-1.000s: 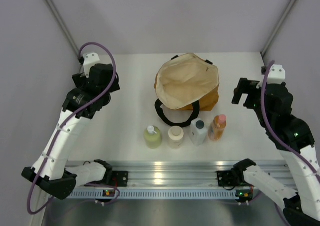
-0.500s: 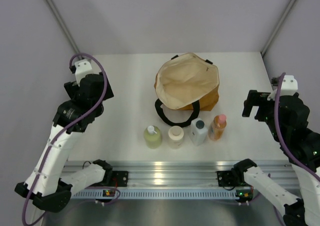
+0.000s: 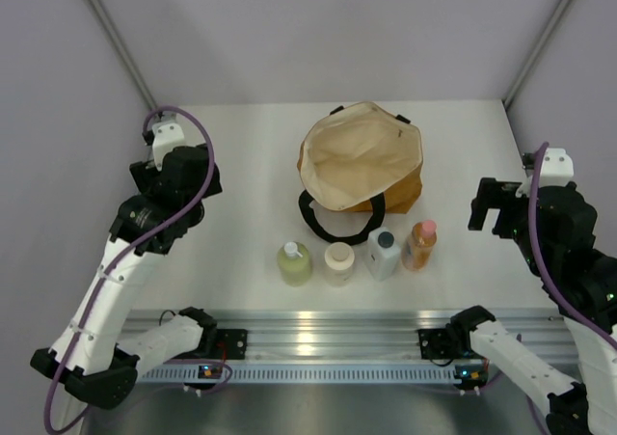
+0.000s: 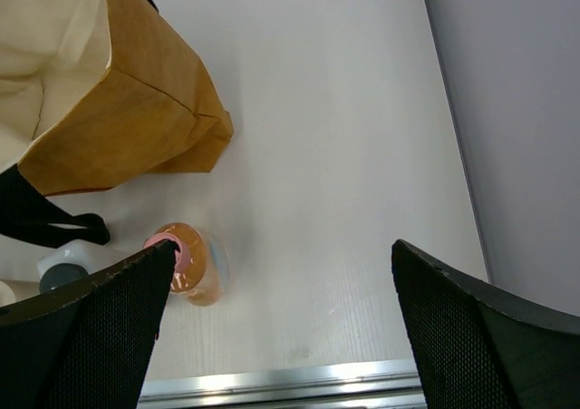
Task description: Take the personal care products out of the canvas bag
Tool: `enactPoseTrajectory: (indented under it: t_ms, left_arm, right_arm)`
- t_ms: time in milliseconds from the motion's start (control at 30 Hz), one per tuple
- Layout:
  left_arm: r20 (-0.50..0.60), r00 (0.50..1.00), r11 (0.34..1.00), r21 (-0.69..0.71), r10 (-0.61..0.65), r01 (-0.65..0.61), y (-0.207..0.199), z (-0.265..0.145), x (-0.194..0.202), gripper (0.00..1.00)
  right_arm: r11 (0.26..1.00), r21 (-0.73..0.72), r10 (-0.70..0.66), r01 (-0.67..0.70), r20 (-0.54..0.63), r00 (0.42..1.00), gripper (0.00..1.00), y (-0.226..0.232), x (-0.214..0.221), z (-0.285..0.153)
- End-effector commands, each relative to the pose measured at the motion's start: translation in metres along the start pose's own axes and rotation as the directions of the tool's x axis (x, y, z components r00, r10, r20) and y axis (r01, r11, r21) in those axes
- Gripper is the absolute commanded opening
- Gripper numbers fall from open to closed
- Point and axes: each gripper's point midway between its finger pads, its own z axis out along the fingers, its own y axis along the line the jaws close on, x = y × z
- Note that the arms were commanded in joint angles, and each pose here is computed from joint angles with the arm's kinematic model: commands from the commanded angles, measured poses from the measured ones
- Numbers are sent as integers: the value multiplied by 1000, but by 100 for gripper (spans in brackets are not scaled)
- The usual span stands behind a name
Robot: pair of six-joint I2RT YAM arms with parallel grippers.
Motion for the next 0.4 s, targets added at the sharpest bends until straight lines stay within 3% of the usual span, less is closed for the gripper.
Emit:
enactPoseTrajectory:
  t_ms: [0,367]
  left_arm:
    - [13,1000,1000,0,-14,14,2,-2,-3,98]
    - [3,1000,1000,4,-22,22,-3,1,-2,98]
  right_arm:
    - [999,33,24,-24,9,1000,99,-8,-5,-6]
    - [997,53,44,-48,66,997,100,-15,-15,-13]
